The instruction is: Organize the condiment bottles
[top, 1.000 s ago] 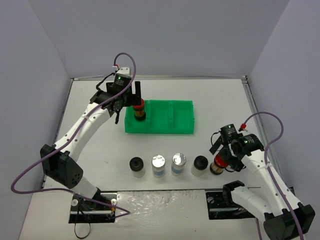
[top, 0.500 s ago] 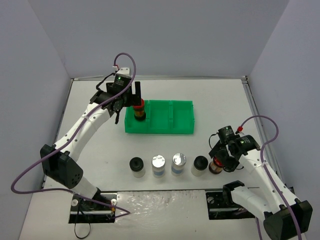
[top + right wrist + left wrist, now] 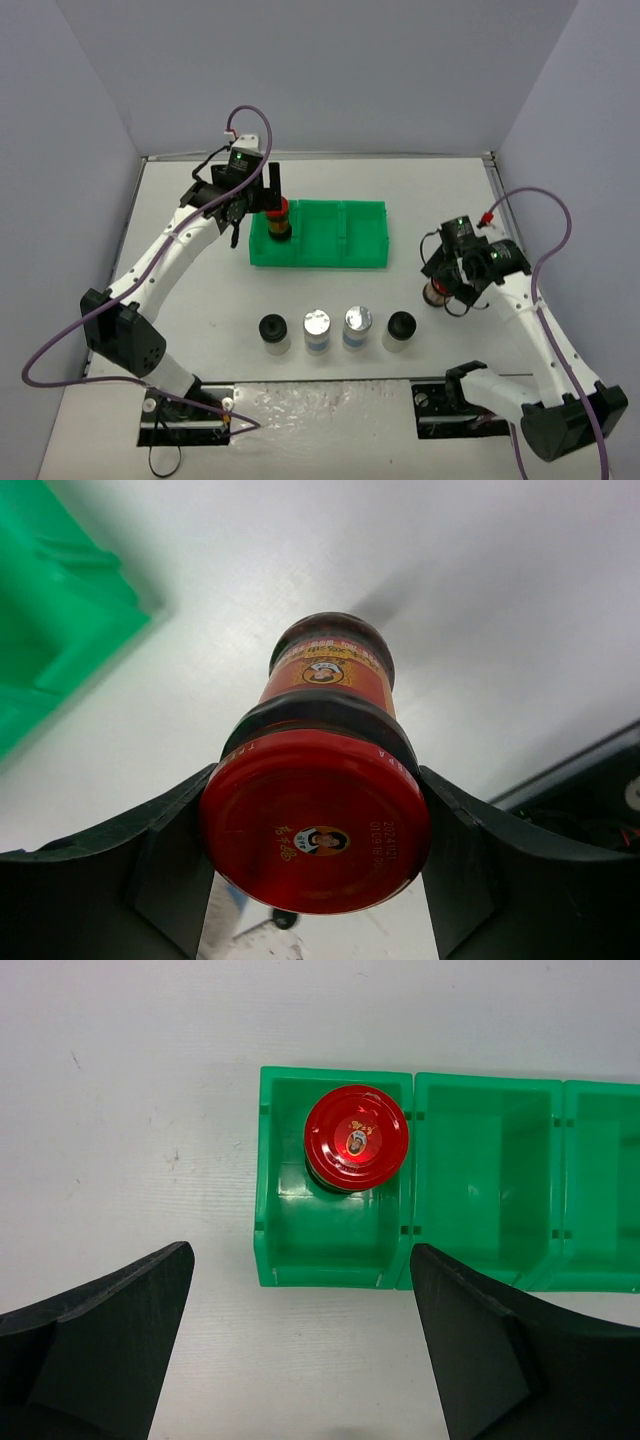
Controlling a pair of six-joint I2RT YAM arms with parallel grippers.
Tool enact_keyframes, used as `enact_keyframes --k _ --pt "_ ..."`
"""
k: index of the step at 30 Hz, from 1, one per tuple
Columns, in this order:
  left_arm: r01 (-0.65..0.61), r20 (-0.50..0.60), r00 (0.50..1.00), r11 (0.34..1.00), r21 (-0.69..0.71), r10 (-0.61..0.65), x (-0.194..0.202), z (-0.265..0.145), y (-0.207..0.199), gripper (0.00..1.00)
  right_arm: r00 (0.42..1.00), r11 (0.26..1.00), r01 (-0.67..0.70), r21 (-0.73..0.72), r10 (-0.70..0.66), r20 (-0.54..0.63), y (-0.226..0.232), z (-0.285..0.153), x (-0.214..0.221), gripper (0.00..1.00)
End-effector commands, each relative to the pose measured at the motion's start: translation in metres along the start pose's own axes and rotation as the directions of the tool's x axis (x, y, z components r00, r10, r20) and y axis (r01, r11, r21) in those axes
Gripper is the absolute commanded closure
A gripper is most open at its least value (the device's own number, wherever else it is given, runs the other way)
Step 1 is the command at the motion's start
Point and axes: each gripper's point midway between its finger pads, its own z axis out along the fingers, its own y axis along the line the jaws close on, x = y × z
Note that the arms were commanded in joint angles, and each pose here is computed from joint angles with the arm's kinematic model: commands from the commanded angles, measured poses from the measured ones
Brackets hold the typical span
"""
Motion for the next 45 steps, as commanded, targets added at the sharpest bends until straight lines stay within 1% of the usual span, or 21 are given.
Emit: enact_keyframes --k 1,4,7,9,12,15,19,21,24,25,29,33,41,45 --pt "0.066 0.179 0.982 0.997 -0.034 -0.058 -0.052 -0.035 0.011 0.13 0.971 0.992 0.021 -0.126 0.01 0.237 0.058 -0.027 -0.077 1.0" --pt "0.104 0.228 0.971 0.985 -0.137 -0.071 -0.066 -0.038 0.036 0.13 0.965 0.981 0.094 -0.171 -0.047 0.256 0.095 -0.026 -0.094 1.0" --pt "0.145 0.243 0.965 0.97 -0.197 -0.095 -0.079 -0.037 0.057 0.13 0.957 0.959 0.153 -0.238 -0.084 0.276 0.135 -0.031 -0.104 1.0" --pt "0.187 0.251 0.96 0.954 -0.233 -0.127 -0.086 -0.034 0.079 0.13 0.95 0.938 0.203 -0.281 -0.119 0.289 0.165 -0.039 -0.105 1.0" --pt "0.228 0.261 0.952 0.937 -0.264 -0.158 -0.091 -0.033 0.1 0.13 0.934 0.9 0.297 -0.32 -0.205 0.292 0.206 -0.039 -0.087 1.0" --pt "0.272 0.255 0.947 0.913 -0.306 -0.196 -0.089 -0.029 0.124 0.13 0.907 0.856 0.376 -0.355 -0.262 0.329 0.247 -0.049 -0.07 1.0" --pt "0.315 0.237 0.94 0.889 -0.332 -0.245 -0.081 -0.023 0.146 0.13 0.887 0.799 0.437 -0.413 -0.306 0.346 0.292 -0.058 -0.056 1.0" --pt "0.333 0.232 0.937 0.874 -0.354 -0.263 -0.074 -0.021 0.156 0.13 0.872 0.767 0.474 -0.431 -0.345 0.346 0.314 -0.056 -0.042 1.0" --pt "0.358 0.231 0.929 0.856 -0.373 -0.288 -0.068 -0.02 0.165 0.13 0.848 0.704 0.522 -0.481 -0.37 0.38 0.346 -0.074 -0.025 1.0" --pt "0.358 0.228 0.93 0.854 -0.377 -0.29 -0.067 -0.019 0.166 0.13 0.839 0.695 0.538 -0.476 -0.391 0.378 0.349 -0.071 -0.017 1.0" --pt "0.374 0.218 0.925 0.843 -0.387 -0.311 -0.062 -0.015 0.174 0.13 0.823 0.642 0.567 -0.516 -0.416 0.387 0.374 -0.08 0.001 1.0" --pt "0.377 0.214 0.925 0.837 -0.397 -0.315 -0.058 -0.015 0.179 0.12 0.802 0.591 0.596 -0.544 -0.461 0.378 0.395 -0.075 0.027 1.0" --pt "0.385 0.214 0.922 0.832 -0.399 -0.323 -0.055 -0.019 0.185 0.12 0.769 0.537 0.634 -0.557 -0.513 0.38 0.415 -0.072 0.069 1.0" --pt "0.385 0.217 0.921 0.835 -0.394 -0.322 -0.054 -0.021 0.185 0.12 0.757 0.528 0.646 -0.551 -0.535 0.375 0.418 -0.065 0.082 1.0"
